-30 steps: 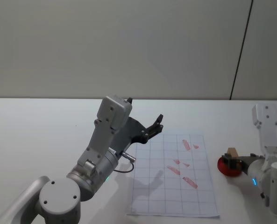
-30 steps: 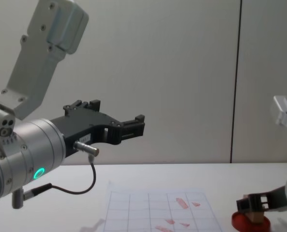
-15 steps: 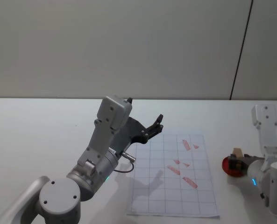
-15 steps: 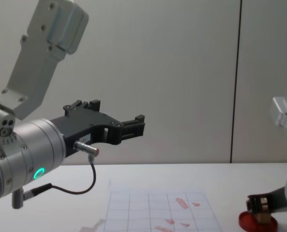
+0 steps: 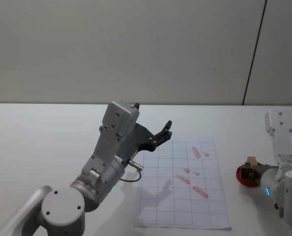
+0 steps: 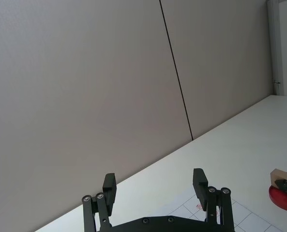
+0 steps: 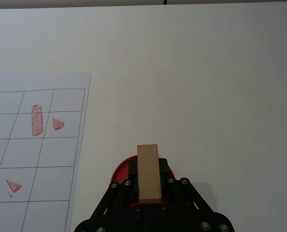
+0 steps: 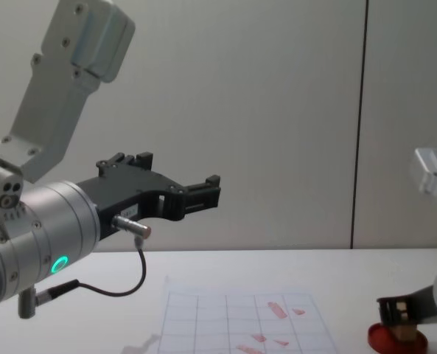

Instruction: Use the one hand to pick up the stamp and affix it onto the A4 paper.

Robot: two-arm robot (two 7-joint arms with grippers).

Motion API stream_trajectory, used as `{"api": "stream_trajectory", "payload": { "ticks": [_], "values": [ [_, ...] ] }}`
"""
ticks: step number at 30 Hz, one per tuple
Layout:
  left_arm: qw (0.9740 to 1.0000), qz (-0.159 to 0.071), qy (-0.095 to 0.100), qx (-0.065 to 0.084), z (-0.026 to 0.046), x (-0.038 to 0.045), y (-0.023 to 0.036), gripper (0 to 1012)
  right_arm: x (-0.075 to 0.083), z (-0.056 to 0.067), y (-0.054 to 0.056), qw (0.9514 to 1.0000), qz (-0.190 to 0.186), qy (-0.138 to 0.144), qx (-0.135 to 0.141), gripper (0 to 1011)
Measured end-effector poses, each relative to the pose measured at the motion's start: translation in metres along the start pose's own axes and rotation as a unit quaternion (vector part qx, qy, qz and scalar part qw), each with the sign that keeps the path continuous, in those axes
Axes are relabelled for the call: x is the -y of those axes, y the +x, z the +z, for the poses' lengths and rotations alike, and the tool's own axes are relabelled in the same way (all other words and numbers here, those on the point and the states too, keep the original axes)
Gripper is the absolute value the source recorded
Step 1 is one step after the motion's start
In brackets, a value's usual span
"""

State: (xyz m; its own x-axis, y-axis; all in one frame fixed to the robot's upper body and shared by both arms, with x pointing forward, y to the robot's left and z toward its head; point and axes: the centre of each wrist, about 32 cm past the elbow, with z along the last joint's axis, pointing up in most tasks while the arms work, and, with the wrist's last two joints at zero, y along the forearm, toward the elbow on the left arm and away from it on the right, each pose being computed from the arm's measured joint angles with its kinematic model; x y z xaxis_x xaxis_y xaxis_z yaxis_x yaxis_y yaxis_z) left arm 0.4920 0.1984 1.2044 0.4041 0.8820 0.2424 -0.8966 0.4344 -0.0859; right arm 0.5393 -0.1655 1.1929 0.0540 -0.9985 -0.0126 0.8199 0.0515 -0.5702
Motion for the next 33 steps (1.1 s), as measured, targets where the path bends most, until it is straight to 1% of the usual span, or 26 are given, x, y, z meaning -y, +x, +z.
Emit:
{"api": "stream_trajectory", "payload": {
  "ticks": [9, 21, 33],
  "values": [
    [1.0000, 0.000, 0.000, 0.000, 0.0000, 0.0000, 0.0000, 1002, 0.0000, 0.0005, 0.0003, 1.0000, 0.001, -0.002, -0.001, 221],
    [1.0000, 0.000, 0.000, 0.000, 0.0000, 0.0000, 0.0000, 1002, 0.0040, 0.0059, 0.0034, 0.9998, 0.008, -0.011, -0.013, 221],
    [1.0000, 0.000, 0.000, 0.000, 0.0000, 0.0000, 0.0000, 1002, 0.0093, 0.0072, 0.0061, 0.9997, 0.019, -0.005, -0.014, 220]
  ]
}}
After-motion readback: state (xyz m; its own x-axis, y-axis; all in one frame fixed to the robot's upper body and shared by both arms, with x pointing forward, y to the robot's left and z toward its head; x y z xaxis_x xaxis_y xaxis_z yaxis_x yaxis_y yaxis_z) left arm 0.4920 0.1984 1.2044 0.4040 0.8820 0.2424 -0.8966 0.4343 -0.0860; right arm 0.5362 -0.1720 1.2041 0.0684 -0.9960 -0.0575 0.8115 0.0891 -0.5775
